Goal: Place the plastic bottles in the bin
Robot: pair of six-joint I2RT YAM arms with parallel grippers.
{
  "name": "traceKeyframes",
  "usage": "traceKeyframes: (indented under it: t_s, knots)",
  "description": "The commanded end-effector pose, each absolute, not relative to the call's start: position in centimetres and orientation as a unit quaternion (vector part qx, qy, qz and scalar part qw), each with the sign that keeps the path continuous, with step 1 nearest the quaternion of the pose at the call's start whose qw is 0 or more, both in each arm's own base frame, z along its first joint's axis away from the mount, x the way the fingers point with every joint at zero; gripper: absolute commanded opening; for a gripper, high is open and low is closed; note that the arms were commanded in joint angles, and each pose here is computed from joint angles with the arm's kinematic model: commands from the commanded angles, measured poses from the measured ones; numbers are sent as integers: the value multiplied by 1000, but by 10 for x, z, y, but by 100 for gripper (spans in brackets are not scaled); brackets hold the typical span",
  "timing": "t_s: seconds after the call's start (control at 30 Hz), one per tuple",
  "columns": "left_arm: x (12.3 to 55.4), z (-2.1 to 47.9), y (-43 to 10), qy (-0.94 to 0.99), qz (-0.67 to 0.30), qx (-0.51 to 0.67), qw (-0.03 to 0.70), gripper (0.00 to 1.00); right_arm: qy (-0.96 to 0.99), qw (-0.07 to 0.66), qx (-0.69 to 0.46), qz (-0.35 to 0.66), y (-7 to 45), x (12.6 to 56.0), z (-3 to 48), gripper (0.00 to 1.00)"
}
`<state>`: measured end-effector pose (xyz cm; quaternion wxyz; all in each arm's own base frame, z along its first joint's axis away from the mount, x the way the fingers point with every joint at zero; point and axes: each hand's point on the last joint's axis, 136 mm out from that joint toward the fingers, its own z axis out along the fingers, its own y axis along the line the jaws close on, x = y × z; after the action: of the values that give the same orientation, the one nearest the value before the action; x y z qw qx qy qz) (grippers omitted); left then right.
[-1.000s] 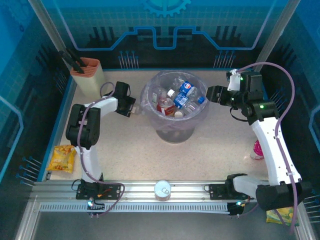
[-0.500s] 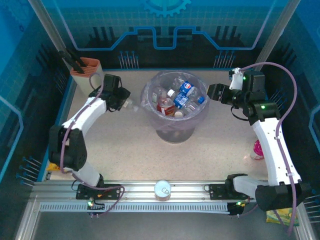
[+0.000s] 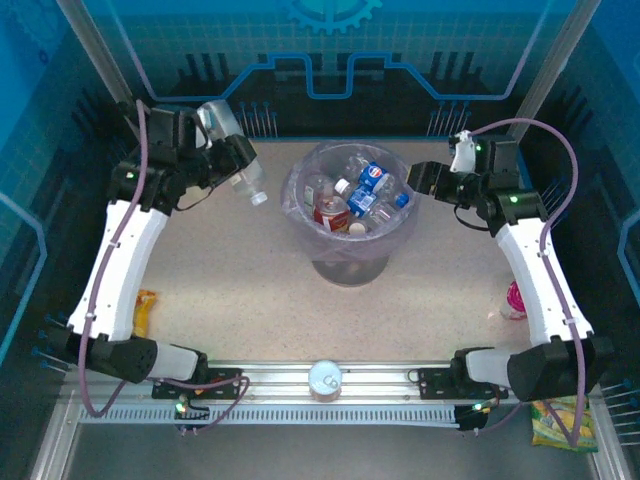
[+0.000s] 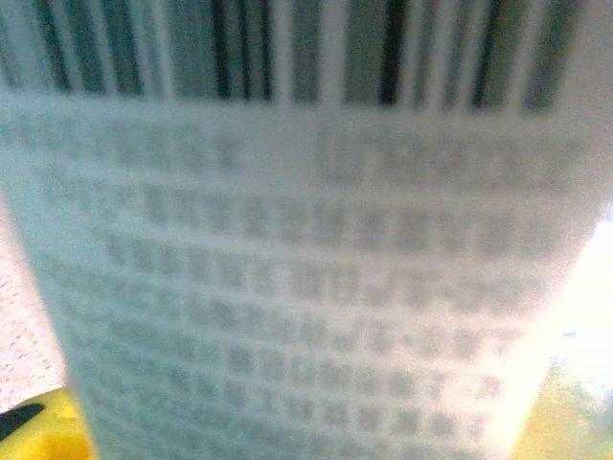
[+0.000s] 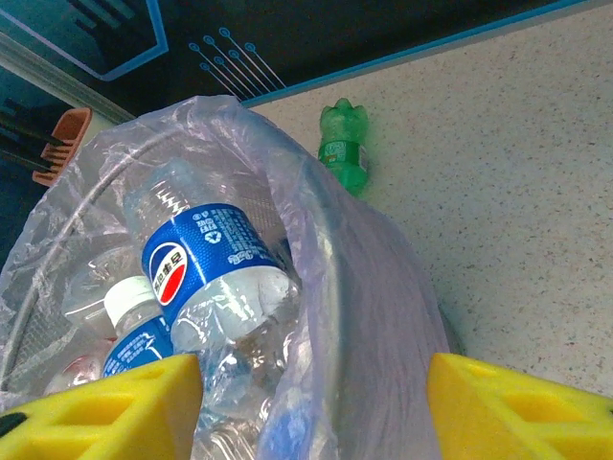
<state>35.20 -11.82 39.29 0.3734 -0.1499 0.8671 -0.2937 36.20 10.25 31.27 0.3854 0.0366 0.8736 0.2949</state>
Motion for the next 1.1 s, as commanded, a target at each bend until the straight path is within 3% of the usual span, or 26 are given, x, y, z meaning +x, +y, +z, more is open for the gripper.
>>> traceKeyframes:
  t_s: [0.0, 0.13, 0.33, 0.5, 0.57, 0.73, 0.8, 0.83, 0.9, 0.97, 1.07]
  knots:
    - [313, 396, -157, 895, -302, -15, 329, 24, 861, 408, 22, 302, 103, 367, 335, 64]
    - [307, 401, -208, 886, -347, 76, 299, 24, 860, 412, 21, 301, 103, 363, 338, 64]
    - [324, 393, -262, 887, -361, 121, 262, 24, 857, 417, 24, 302, 102, 358, 341, 65]
    - [337, 371, -281, 902, -333, 139, 238, 31, 856, 418, 19, 302, 103, 359, 345, 65]
    - [345, 358, -280, 911, -312, 139, 232, 38, 856, 419, 18, 301, 103, 360, 347, 64]
    - [357, 352, -271, 921, -269, 138, 247, 69, 856, 419, 17, 301, 103, 361, 346, 64]
    - [360, 362, -268, 915, -263, 142, 269, 72, 857, 417, 17, 301, 103, 362, 344, 64]
    - [361, 367, -267, 911, -263, 146, 282, 71, 857, 417, 17, 302, 103, 362, 344, 64]
    - [361, 378, -271, 899, -276, 159, 300, 60, 853, 421, 15, 308, 105, 365, 347, 64]
    - [361, 385, -276, 888, -291, 172, 311, 44, 845, 426, 5, 324, 113, 369, 359, 64]
    - [364, 384, -278, 884, -293, 176, 319, 40, 820, 441, -28, 365, 140, 373, 388, 65]
